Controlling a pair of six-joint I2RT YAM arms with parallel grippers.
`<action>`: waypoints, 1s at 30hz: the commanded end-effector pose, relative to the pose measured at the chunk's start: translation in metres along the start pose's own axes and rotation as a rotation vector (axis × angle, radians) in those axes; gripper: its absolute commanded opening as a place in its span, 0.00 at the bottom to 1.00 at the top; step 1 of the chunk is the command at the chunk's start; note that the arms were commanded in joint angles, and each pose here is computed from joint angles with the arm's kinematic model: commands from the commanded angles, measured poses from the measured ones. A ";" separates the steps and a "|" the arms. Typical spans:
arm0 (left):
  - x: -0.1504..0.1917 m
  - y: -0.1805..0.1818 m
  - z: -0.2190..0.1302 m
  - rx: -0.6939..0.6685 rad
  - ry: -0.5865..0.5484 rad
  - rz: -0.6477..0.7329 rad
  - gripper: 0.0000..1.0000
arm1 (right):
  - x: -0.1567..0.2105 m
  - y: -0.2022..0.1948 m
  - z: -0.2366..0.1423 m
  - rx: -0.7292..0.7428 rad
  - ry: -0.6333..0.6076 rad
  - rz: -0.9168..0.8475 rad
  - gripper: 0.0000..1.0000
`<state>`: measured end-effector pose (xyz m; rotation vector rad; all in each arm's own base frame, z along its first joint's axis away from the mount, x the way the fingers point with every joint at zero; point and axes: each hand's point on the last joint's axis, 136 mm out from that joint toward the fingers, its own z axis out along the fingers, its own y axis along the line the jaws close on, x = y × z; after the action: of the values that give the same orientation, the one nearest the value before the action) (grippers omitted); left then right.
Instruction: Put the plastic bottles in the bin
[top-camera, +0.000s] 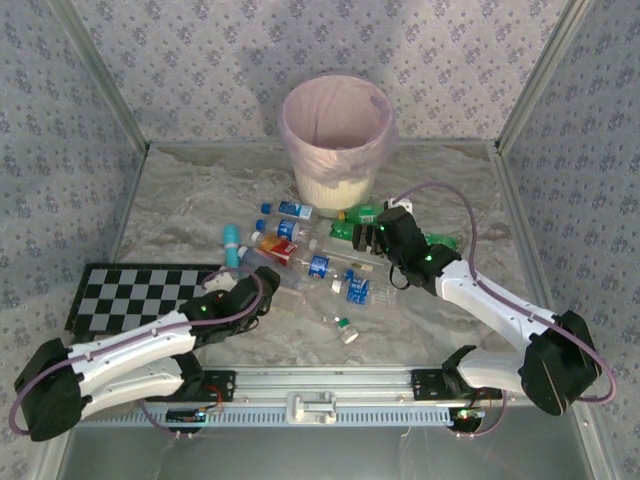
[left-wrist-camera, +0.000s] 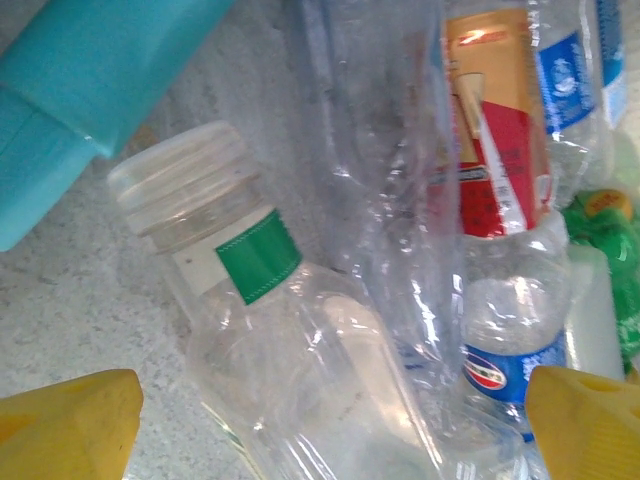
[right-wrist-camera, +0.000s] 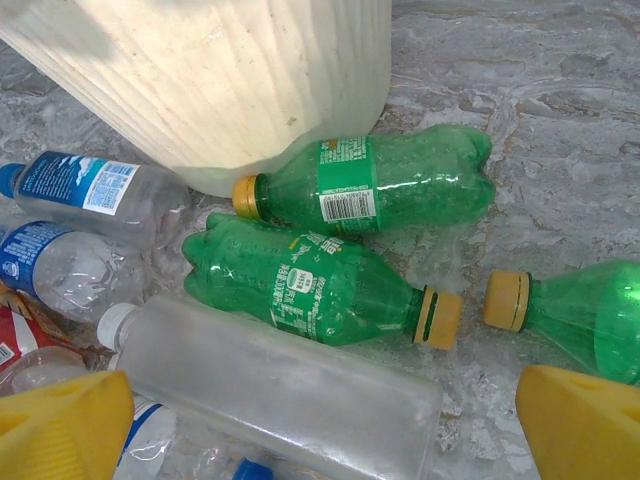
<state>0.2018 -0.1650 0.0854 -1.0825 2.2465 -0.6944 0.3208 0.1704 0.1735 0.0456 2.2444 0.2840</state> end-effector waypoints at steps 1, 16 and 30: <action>-0.003 -0.003 0.001 -0.016 -0.037 -0.084 0.98 | -0.008 -0.001 -0.003 0.024 -0.023 0.005 1.00; 0.029 -0.002 0.034 -0.093 0.038 -0.085 0.97 | 0.002 -0.011 -0.006 0.055 -0.005 0.007 1.00; 0.033 0.007 0.046 -0.147 0.025 -0.049 0.72 | 0.004 -0.017 -0.008 0.075 -0.007 0.006 1.00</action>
<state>0.2097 -0.1941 0.0399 -1.1780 2.3391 -0.5758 0.3174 0.1600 0.1728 0.0704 2.2443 0.2331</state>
